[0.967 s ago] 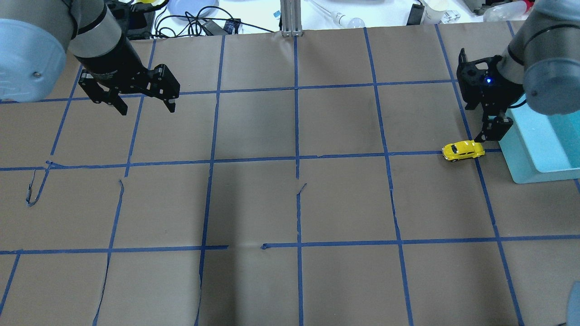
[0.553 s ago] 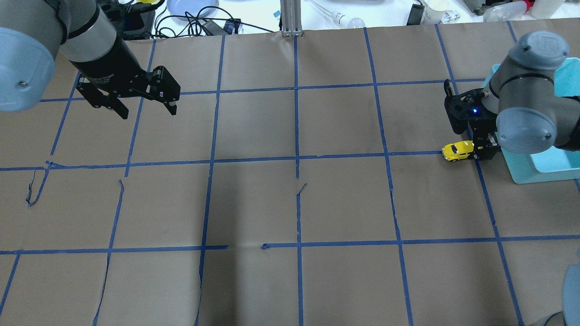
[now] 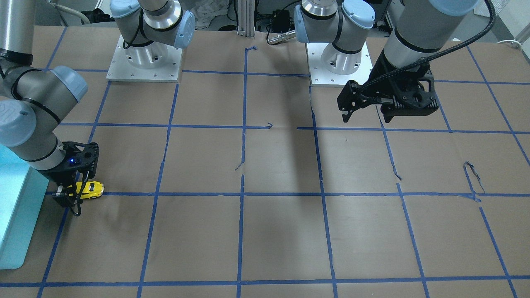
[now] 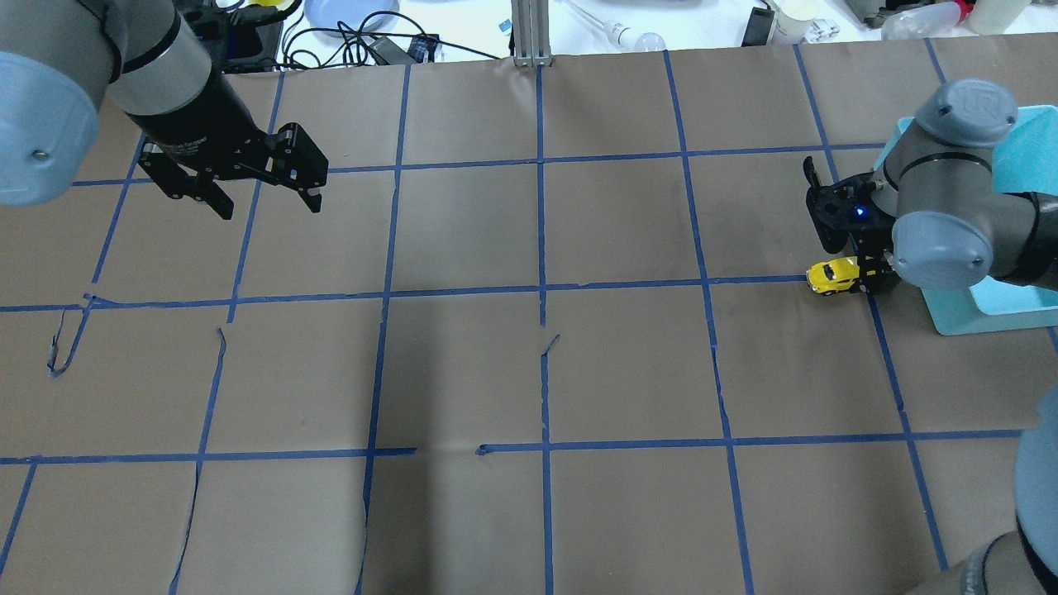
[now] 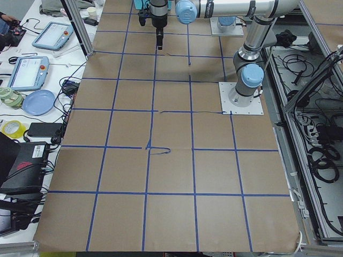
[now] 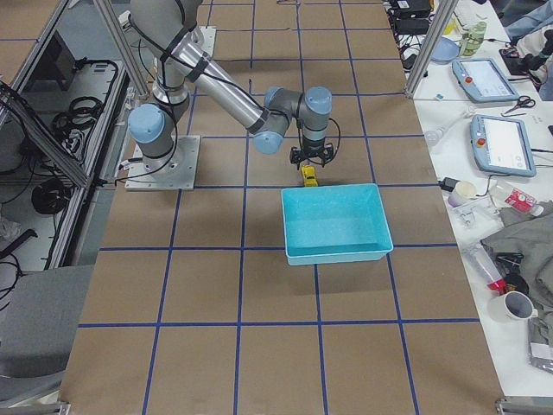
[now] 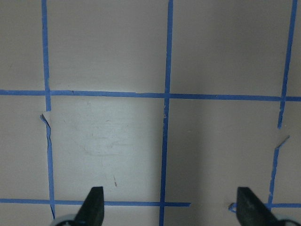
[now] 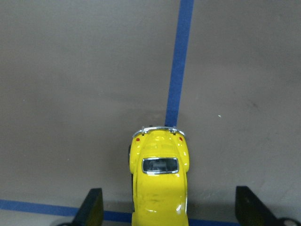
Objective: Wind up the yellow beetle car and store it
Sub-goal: 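Close the right gripper on the yellow car, then lift the car with the right gripper and lower it into the bin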
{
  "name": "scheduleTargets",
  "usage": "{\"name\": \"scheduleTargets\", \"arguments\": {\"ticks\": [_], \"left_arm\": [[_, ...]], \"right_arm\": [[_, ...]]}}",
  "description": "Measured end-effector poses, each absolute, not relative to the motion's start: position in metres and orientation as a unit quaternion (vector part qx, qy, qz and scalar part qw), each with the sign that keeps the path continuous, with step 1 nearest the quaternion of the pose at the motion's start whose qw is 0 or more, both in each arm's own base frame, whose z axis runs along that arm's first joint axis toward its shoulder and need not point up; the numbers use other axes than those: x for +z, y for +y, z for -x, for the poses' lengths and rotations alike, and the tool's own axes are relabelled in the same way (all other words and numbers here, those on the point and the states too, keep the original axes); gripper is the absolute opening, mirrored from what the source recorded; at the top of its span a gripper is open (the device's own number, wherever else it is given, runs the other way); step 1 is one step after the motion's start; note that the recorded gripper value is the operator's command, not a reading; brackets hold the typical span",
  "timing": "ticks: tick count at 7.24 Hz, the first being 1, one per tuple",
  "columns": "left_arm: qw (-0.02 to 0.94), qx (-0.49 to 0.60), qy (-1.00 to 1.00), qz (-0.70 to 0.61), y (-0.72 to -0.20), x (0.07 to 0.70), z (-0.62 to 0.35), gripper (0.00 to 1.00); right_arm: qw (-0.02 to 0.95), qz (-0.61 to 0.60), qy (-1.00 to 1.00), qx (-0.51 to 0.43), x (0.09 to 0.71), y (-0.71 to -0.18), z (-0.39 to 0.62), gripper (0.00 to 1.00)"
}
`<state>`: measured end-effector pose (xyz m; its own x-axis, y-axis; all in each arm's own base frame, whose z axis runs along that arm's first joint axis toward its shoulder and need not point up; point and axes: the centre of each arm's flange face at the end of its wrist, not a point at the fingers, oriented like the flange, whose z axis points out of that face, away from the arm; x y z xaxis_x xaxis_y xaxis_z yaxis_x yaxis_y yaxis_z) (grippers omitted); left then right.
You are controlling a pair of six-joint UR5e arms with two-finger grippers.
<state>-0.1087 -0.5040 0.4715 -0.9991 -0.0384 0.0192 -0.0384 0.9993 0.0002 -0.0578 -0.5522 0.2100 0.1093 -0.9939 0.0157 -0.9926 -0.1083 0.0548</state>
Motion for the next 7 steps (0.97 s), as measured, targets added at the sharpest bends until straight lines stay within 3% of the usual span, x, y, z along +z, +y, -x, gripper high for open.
{"name": "scheduleTargets", "arguments": {"ticks": [1,2,3,4,5,6,7], "left_arm": [[0.009,-0.001,-1.000,-0.019,-0.504,0.471,0.108,1.00],[0.009,-0.001,-1.000,-0.019,-0.504,0.471,0.108,1.00],[0.009,-0.001,-1.000,-0.019,-0.504,0.471,0.107,1.00],[0.009,-0.001,-1.000,-0.020,-0.504,0.471,0.106,1.00],[0.009,-0.001,-1.000,-0.020,-0.504,0.471,0.106,1.00],[0.009,-0.002,-1.000,-0.020,-0.504,0.470,0.105,1.00],[0.008,-0.003,-1.000,-0.020,-0.504,0.469,0.105,1.00]], "right_arm": [[0.019,-0.739,-0.673,-0.014,0.205,-0.551,0.065,0.99],[0.013,-0.737,-0.676,-0.015,0.200,-0.549,0.069,0.72],[0.008,-0.735,-0.677,-0.015,0.195,-0.548,0.070,0.55],[0.005,-0.735,-0.678,-0.016,0.192,-0.547,0.070,0.51],[0.004,-0.735,-0.678,-0.017,0.191,-0.547,0.070,0.41],[0.005,-0.735,-0.678,-0.018,0.192,-0.547,0.071,0.23],[0.009,-0.734,-0.679,-0.020,0.196,-0.547,0.072,0.22]]}}
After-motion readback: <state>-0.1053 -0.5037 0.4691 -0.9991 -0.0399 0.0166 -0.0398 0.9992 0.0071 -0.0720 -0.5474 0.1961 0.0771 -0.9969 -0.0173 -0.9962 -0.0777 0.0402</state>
